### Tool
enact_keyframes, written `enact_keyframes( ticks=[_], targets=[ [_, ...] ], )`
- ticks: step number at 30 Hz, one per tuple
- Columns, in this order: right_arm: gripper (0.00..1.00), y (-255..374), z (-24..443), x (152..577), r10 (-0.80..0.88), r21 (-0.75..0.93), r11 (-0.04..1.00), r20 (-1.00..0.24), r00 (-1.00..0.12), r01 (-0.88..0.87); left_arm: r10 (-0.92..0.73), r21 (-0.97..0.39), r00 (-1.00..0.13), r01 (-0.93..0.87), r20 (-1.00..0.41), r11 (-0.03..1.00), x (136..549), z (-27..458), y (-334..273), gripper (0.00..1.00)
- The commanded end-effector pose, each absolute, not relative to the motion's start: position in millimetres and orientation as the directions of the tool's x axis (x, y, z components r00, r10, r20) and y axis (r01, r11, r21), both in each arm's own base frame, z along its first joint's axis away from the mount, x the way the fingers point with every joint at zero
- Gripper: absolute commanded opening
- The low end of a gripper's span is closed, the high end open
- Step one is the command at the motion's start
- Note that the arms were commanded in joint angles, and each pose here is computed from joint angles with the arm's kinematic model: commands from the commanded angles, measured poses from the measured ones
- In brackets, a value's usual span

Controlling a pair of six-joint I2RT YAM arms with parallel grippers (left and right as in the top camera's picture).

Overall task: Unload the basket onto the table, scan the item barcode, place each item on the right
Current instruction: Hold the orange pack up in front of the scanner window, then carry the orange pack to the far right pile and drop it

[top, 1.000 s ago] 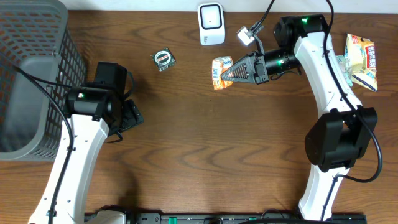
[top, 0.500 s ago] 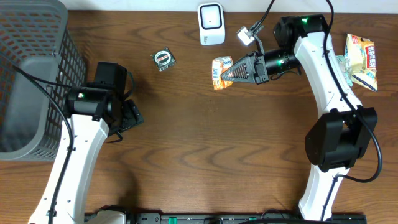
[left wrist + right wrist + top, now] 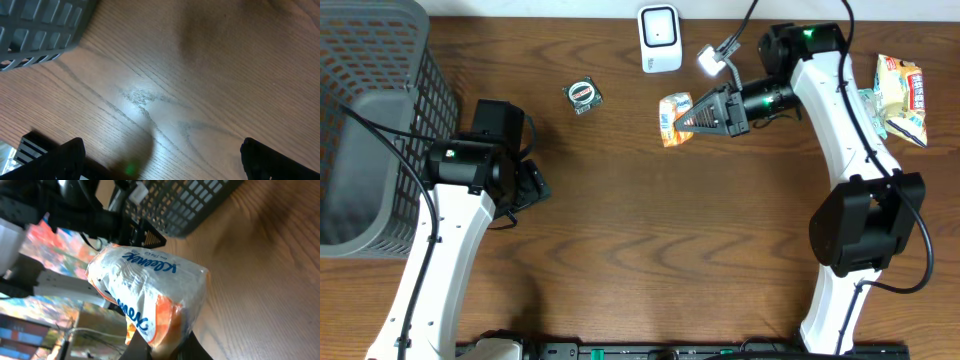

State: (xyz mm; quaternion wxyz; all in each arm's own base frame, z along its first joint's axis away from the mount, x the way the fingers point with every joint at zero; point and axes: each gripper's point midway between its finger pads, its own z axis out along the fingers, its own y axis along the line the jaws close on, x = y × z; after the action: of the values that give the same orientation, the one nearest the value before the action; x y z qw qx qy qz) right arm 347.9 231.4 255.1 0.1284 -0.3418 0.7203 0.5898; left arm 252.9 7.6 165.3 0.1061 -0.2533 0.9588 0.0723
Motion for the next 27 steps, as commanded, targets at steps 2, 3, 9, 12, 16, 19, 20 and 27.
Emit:
enact_keyframes(
  ticks=[2, 3, 9, 12, 16, 19, 20, 27],
  targets=[
    [0.01, 243, 224, 352, -0.431, 0.767, 0.181, -0.500, -0.751, -0.615, -0.476, 0.096, -0.846, -0.509, -0.239, 0.856, 252, 164, 10, 0.97],
    [0.01, 242, 211, 357, -0.455, 0.754, 0.253, -0.460, -0.762, -0.606, -0.476, 0.096, -0.846, -0.509, -0.239, 0.856, 252, 164, 10, 0.98],
    [0.01, 195, 134, 417, -0.294, 0.329, 0.879, -0.195, -0.936, -0.345, -0.476, 0.096, -0.846, -0.509, -0.239, 0.856, 252, 164, 10, 0.98],
    [0.01, 178, 128, 436, -0.290, 0.126, 0.937, -0.240, -0.926, -0.326, -0.476, 0.096, -0.846, -0.509, -0.239, 0.856, 252, 164, 10, 0.98],
    [0.01, 179, 136, 465, -0.321, -0.034, 0.943, -0.359, -0.876, -0.332, -0.476, 0.096, -0.846, -0.509, -0.239, 0.856, 252, 164, 10, 0.98],
    [0.01, 179, 147, 486, -0.341, -0.154, 0.940, -0.444, -0.829, -0.304, -0.476, 0.096, -0.846, -0.509, -0.239, 0.856, 252, 164, 10, 0.98],
    [0.01, 180, 152, 494, -0.342, -0.185, 0.940, -0.473, -0.812, -0.288, -0.476, 0.096, -0.846, -0.509, -0.239, 0.856, 252, 164, 10, 0.98],
    [0.01, 197, 178, 527, -0.346, -0.189, 0.937, -0.622, -0.703, -0.294, -0.476, 0.096, -0.846, -0.509, -0.239, 0.856, 252, 164, 10, 0.97]
  ],
)
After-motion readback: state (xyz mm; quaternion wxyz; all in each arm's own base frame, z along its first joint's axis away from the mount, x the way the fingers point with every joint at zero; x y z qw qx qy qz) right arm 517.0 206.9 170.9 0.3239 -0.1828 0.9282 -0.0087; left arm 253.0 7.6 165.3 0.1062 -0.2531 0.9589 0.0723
